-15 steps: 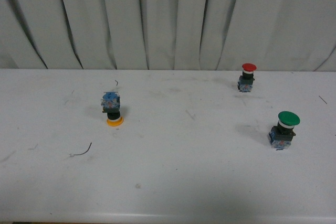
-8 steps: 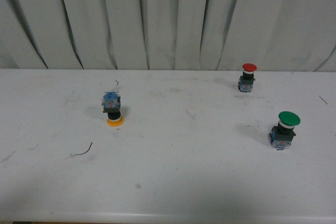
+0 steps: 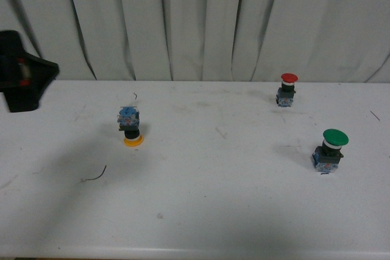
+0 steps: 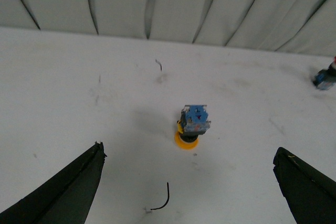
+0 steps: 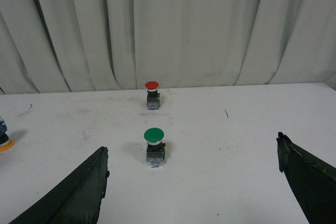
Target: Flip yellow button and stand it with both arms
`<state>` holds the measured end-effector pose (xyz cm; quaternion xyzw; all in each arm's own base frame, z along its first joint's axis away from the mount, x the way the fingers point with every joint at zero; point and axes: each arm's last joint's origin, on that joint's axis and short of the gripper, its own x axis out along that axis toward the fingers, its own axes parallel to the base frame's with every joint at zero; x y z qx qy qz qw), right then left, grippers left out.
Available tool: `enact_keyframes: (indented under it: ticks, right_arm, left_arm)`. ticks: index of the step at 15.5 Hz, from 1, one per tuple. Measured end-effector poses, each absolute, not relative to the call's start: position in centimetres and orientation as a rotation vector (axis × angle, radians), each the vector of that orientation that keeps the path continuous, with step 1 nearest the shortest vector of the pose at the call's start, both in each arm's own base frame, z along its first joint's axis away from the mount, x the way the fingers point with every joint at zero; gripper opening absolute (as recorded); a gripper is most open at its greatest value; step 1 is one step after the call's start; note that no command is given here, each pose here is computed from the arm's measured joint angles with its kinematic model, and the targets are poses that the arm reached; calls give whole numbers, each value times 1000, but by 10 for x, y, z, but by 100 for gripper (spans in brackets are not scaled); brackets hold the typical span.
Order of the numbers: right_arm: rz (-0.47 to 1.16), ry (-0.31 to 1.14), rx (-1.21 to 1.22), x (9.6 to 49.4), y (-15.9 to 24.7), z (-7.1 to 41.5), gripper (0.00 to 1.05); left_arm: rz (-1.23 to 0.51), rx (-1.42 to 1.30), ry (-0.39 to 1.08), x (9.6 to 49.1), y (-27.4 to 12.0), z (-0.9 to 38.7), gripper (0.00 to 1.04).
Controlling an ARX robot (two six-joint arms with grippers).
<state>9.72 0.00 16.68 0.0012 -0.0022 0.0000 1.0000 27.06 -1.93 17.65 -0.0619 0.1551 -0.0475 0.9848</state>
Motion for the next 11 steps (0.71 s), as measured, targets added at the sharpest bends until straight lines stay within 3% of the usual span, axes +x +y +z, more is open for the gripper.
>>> enact_keyframes:
  ticks: [2, 4, 8, 11]
  right_arm:
    - [0, -5, 2, 97, 0, 167, 98]
    - [0, -5, 2, 97, 0, 167, 98]
    - [0, -5, 2, 97, 0, 167, 98]
    - [0, -5, 2, 97, 0, 167, 98]
  left_arm:
    - [-81, -134, 475, 324, -30, 150, 98]
    - [-76, -138, 545, 363, -42, 140, 98]
    - [-63, -141, 551, 399, -52, 155, 98]
    - [-38, -113, 621, 415, -57, 144, 98]
